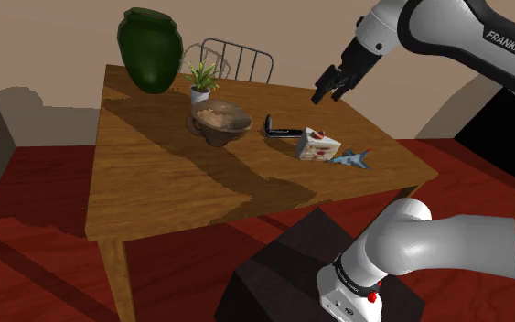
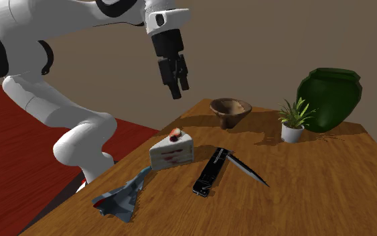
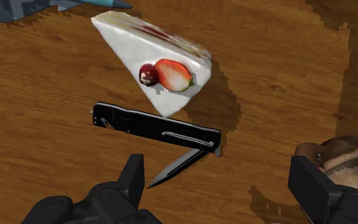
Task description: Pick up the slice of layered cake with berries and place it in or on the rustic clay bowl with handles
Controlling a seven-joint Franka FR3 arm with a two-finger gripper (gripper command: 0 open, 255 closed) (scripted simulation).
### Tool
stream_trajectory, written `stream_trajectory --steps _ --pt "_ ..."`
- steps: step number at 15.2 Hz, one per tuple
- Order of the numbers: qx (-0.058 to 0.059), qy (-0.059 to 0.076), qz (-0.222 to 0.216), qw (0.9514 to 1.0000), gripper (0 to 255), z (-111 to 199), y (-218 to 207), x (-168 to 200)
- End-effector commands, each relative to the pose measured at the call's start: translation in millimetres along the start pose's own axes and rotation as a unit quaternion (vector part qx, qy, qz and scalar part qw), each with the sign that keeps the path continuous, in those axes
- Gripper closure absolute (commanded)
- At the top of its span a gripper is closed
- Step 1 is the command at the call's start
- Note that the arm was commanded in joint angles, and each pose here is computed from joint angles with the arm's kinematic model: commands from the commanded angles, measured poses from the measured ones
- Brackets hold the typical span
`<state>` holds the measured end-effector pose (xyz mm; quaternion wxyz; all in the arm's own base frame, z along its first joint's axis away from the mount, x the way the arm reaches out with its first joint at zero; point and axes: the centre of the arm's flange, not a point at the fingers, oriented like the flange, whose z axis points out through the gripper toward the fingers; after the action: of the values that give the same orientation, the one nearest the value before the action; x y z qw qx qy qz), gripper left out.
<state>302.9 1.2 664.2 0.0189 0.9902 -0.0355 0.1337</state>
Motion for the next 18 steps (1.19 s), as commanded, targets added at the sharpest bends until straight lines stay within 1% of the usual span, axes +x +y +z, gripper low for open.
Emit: stream_trajectory --steps 1,2,3,4,5,6,7,8,9,10,17,18 --pt "0.000 0.000 0.000 1.0000 0 0 0 0" --pt "0.008 -0.012 -0.037 0.9992 0 11 7 -2" --pt "0.015 -0.024 -0.073 0.9969 0 22 14 -3" --pt "0.023 -0.036 -0.110 0.9930 0 33 21 -5" --pt "0.031 -0.048 -0.146 0.9877 0 44 28 -6" --pt "0.038 -0.060 -0.182 0.9807 0 56 35 -7" --pt "0.046 -0.072 -0.218 0.9723 0 67 41 -7" --pt "0.053 -0.084 -0.253 0.9623 0 78 48 -8" --pt "0.060 -0.096 -0.288 0.9509 0 90 54 -8" --pt "0.063 -0.101 -0.302 0.9458 0 95 57 -8" --pt "0.063 -0.101 -0.302 0.9458 0 133 55 -17" --pt "0.063 -0.101 -0.302 0.9458 0 133 54 -17"
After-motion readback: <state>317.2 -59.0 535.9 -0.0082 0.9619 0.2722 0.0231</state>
